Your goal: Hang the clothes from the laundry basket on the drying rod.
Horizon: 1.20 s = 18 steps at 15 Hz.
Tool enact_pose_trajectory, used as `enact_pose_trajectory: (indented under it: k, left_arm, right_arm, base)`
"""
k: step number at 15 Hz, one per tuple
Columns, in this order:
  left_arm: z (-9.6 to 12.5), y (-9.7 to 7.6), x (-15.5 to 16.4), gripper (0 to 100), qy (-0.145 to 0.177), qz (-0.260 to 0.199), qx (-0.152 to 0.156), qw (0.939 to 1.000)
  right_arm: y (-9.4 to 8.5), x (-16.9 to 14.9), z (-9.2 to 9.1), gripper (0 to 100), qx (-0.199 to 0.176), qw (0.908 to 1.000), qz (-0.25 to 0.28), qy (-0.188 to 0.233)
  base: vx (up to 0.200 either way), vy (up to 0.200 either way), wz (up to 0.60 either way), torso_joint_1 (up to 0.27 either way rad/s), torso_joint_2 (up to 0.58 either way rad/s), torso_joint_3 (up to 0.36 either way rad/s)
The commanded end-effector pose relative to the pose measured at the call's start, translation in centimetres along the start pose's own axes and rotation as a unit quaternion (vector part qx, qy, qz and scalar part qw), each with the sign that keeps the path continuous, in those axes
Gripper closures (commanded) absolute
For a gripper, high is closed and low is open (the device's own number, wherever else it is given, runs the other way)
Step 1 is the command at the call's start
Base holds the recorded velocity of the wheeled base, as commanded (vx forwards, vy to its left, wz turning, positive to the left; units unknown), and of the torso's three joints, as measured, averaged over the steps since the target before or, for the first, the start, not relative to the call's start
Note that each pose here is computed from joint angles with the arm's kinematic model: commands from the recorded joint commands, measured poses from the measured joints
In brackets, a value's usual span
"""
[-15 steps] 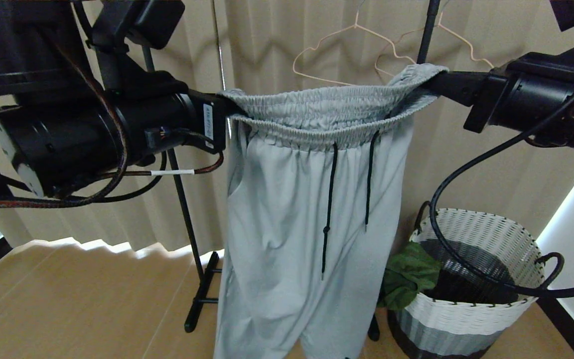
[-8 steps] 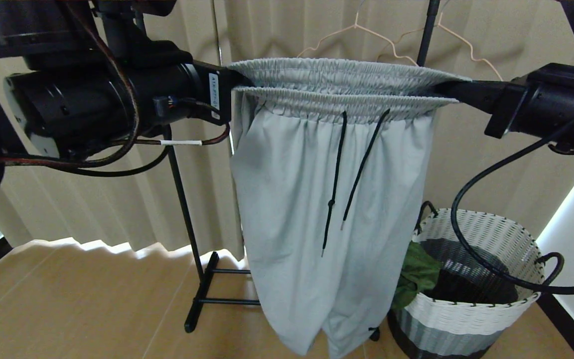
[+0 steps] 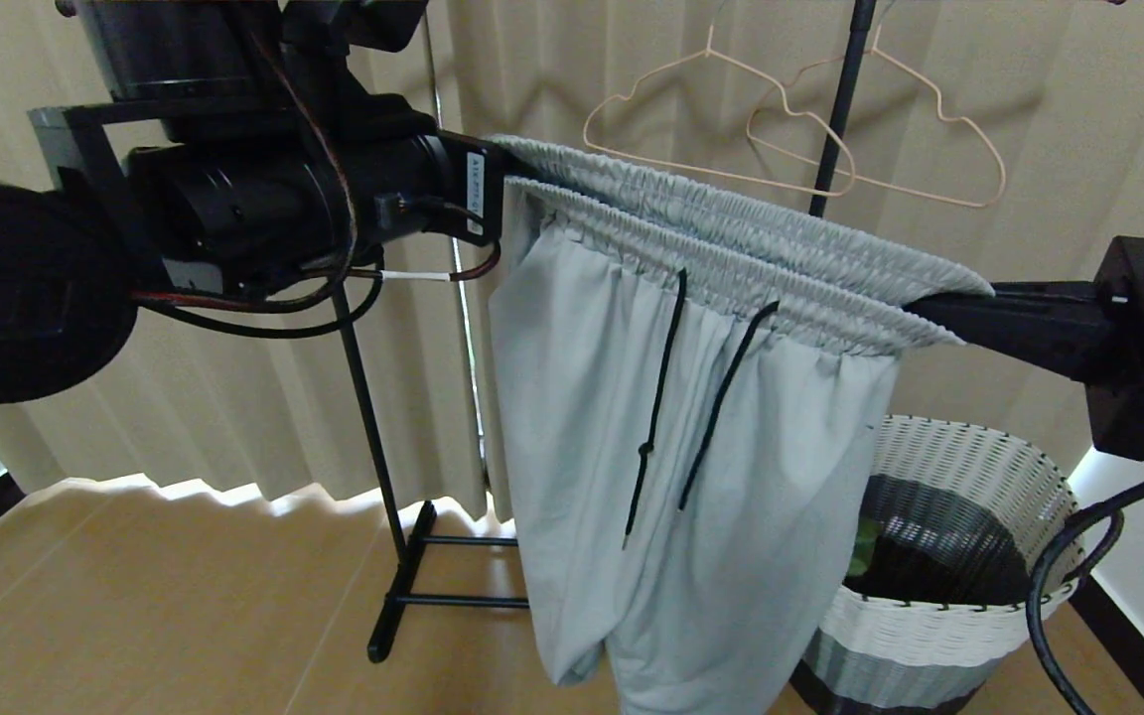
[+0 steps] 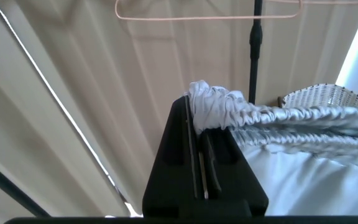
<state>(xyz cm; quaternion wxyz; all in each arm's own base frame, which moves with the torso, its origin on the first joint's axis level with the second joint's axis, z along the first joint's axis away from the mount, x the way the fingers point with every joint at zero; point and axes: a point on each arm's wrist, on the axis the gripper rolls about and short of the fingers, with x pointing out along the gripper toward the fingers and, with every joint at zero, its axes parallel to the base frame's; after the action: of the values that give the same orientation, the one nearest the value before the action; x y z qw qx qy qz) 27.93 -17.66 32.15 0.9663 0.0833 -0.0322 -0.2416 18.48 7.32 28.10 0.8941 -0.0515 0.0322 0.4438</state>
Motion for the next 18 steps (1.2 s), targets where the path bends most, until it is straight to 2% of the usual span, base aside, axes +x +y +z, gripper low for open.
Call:
enact_pose_trajectory:
  k: [1, 4, 7, 9, 10, 12, 14, 15, 16, 18]
  left_arm:
    - [-0.3, -0.1, 0.3, 100, 0.005, 0.000, 0.001, 1.0000]
    - [-1.5, -0.2, -0.1, 100, 0.025, -0.003, 0.001, 0.9997]
    - [-1.6, -0.2, -1.9, 100, 0.047, -0.010, 0.000, 0.9989]
    - [-0.8, -0.2, -3.7, 100, 0.070, -0.021, -0.004, 0.9973]
    - [-0.8, -0.1, -3.9, 100, 0.072, -0.022, -0.006, 0.9972]
    - [-0.2, -1.3, -5.4, 100, 0.077, -0.046, -0.030, 0.9955]
    - [0.1, -2.3, -6.7, 100, 0.080, -0.085, -0.047, 0.9921]
    - [-0.2, -2.6, -8.0, 100, 0.088, -0.135, -0.051, 0.9857]
    - [-0.7, -2.6, -8.6, 100, 0.096, -0.157, -0.053, 0.9814]
    - [-1.1, -2.8, -9.2, 100, 0.101, -0.171, -0.049, 0.9789]
  right_arm:
    - [0.9, -0.6, 0.1, 100, -0.009, 0.9998, 0.013, -0.008]
    - [0.7, -0.4, 0.3, 100, -0.011, 0.9999, 0.007, -0.010]
    - [0.2, -0.4, 1.0, 100, -0.017, 0.9996, -0.016, -0.017]
    - [-1.4, 0.7, 1.5, 100, -0.022, 0.9979, -0.056, -0.023]
    - [-1.7, 0.9, 1.5, 100, -0.023, 0.9975, -0.062, -0.025]
    - [-3.9, 3.6, 1.6, 100, -0.031, 0.9939, -0.094, -0.049]
    - [-4.8, 4.9, 1.6, 100, -0.032, 0.9922, -0.096, -0.073]
    - [-5.3, 5.7, 2.3, 100, -0.027, 0.9898, -0.095, -0.103]
    - [-5.4, 5.8, 2.5, 100, -0.023, 0.9889, -0.095, -0.112]
    - [-5.4, 5.7, 2.5, 100, -0.019, 0.9888, -0.095, -0.114]
  base:
    - [0.000, 0.000, 0.00, 0.000, 0.00, 0.000]
    - [0.000, 0.000, 0.00, 0.000, 0.00, 0.000]
    - [0.000, 0.000, 0.00, 0.000, 0.00, 0.000]
    - [0.000, 0.000, 0.00, 0.000, 0.00, 0.000]
    - [0.000, 0.000, 0.00, 0.000, 0.00, 0.000]
    - [0.000, 0.000, 0.00, 0.000, 0.00, 0.000]
    - [0.000, 0.000, 0.00, 0.000, 0.00, 0.000]
    - [0.000, 0.000, 0.00, 0.000, 0.00, 0.000]
    - [0.000, 0.000, 0.00, 0.000, 0.00, 0.000]
    - [0.000, 0.000, 0.00, 0.000, 0.00, 0.000]
